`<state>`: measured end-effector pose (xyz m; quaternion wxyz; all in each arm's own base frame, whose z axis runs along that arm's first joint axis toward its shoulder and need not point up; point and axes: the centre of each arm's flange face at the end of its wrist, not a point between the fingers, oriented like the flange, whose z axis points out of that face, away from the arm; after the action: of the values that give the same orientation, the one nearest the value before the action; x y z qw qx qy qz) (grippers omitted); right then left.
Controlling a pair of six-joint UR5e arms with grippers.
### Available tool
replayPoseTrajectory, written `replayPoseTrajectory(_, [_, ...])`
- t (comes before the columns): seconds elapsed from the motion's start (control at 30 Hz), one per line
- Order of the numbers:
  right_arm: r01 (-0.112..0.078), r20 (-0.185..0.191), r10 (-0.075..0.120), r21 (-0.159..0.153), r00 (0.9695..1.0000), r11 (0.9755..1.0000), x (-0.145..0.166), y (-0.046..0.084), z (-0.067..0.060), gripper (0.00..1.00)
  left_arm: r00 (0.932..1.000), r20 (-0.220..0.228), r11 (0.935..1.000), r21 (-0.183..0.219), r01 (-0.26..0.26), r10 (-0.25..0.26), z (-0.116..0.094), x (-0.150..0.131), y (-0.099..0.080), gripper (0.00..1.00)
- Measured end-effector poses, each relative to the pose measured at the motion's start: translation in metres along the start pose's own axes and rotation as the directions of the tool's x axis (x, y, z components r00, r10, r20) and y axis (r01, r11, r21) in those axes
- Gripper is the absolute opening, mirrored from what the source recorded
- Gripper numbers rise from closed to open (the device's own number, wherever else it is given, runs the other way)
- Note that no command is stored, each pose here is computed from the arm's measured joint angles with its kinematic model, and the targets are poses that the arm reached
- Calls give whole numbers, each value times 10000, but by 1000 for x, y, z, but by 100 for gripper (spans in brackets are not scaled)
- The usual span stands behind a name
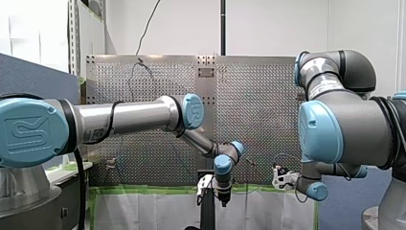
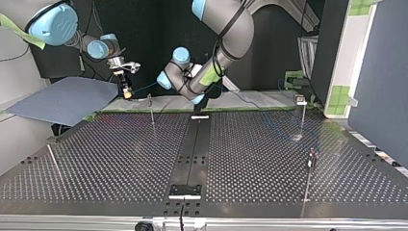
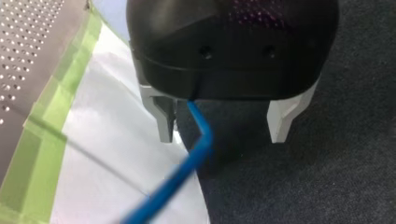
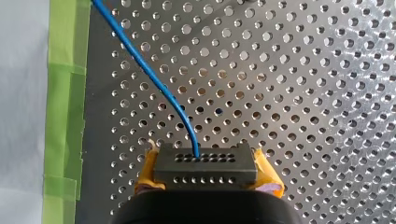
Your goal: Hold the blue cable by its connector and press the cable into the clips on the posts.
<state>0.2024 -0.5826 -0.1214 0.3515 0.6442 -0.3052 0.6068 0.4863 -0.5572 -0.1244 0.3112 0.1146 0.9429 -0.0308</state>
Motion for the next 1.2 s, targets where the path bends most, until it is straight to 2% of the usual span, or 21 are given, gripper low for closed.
replayPoseTrajectory(0.13, [2, -3, -2, 1, 10000, 10000, 0, 0, 0, 0, 10000, -68, 9998, 163, -59, 60, 0, 1, -1, 98])
replayPoseTrajectory(0.2, [2, -3, -2, 2, 10000, 10000, 0, 0, 0, 0, 9999, -96, 9998, 198, -78, 79, 0, 2, -1, 95])
replayPoseTrajectory(0.23, [-1, 2, 1, 3, 10000, 10000, 0, 0, 0, 0, 9999, -107, 9997, 206, -87, 89, 1, 2, -1, 75])
replayPoseTrajectory(0.27, [-3, 5, 3, 3, 10000, 10000, 0, 0, 0, 0, 9999, -111, 9997, 203, -94, 96, 1, 2, -1, 61])
replayPoseTrajectory(0.3, [-5, 7, 5, 4, 10000, 10000, 0, 0, 0, 0, 9999, -112, 9998, 199, -100, 102, 1, 3, -1, 61])
replayPoseTrajectory(0.33, [-6, 8, 6, 9, 10000, 10000, 0, -1, 0, 0, 9999, -116, 9997, 203, -110, 113, 1, 3, -2, 44])
replayPoseTrajectory(0.37, [-7, 10, 7, 13, 10000, 10000, 0, -1, 0, 0, 9998, -123, 9997, 210, -122, 124, 0, 3, -2, 18])
replayPoseTrajectory(0.4, [-9, 13, 9, 15, 10000, 10000, 0, -1, 0, 0, 9998, -134, 9997, 217, -132, 135, 0, 4, -2, 18])
replayPoseTrajectory(0.43, [-10, 15, 10, 16, 10000, 10000, 0, -1, 0, 0, 9998, -146, 9996, 222, -144, 147, 0, 5, -2, 0])
replayPoseTrajectory(0.7, [-19, 27, 19, 33, 10000, 10000, 0, -2, 0, 0, 9993, -174, 9992, 243, -329, 334, -1, 8, -5, 0])
replayPoseTrajectory(0.97, [-38, 37, 38, -5, 10000, 10000, 0, -1, 0, 0, 9978, -10, 9976, -204, -663, 663, -3, 9, -5, 0])
replayPoseTrajectory(1.2, [-127, 19, 127, -138, 9999, 9998, -1, 6, -2, 0, 9934, 521, 9936, -519, -999, 1026, -12, 6, -15, 0])
